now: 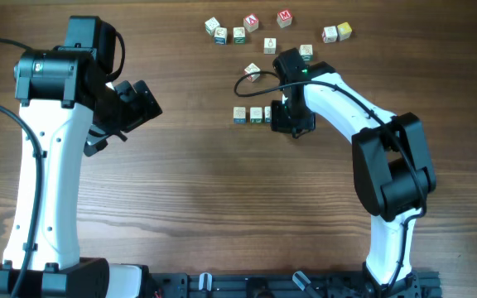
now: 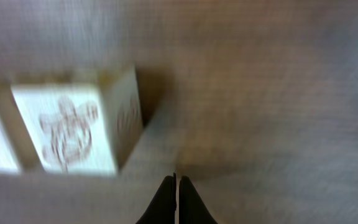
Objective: Form a circle
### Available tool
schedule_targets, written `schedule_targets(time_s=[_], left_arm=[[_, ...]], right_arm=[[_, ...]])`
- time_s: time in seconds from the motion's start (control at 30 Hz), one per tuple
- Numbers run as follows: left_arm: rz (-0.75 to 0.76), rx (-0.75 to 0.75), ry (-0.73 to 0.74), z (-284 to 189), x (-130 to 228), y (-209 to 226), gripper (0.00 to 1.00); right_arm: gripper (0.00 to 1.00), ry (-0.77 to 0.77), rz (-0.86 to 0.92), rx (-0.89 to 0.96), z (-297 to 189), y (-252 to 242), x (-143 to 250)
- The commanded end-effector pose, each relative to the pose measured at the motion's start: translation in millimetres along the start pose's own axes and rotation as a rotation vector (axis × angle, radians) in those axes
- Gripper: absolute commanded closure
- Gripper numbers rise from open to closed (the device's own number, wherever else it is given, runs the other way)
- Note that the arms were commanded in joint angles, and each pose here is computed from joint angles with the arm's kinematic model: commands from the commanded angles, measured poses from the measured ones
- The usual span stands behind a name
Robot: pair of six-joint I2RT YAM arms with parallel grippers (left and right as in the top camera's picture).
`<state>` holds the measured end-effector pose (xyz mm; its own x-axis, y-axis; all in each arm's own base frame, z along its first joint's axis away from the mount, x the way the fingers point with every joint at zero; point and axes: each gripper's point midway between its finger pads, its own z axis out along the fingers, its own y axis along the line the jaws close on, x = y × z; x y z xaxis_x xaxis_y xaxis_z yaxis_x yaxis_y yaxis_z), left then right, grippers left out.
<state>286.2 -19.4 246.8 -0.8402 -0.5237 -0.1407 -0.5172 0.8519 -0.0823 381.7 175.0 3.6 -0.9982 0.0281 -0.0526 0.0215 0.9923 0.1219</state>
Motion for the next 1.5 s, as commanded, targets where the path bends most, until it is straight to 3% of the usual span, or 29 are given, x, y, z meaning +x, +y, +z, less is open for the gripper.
schedule_targets(time_s=[0.0,0.37,0.7,1.47], left_arm=[[-0.007,0.006,-0.001,-1,1,0,0.00],[-0.007,0.006,-0.001,-1,1,0,0.00],[-0.007,0.006,-0.001,-1,1,0,0.00],[-0.007,0.006,-0.001,-1,1,0,0.00]], right_arm=[[0.95,-0.110,0.043,0.032,-11,-3,-21],[0.95,-0.262,0.094,0.030,-17,0,-56],[0.95,-0.242,-0.002,-0.035,-17,14,-54],[0.95,-0.190,0.004,-0.068,-14,18,-43]])
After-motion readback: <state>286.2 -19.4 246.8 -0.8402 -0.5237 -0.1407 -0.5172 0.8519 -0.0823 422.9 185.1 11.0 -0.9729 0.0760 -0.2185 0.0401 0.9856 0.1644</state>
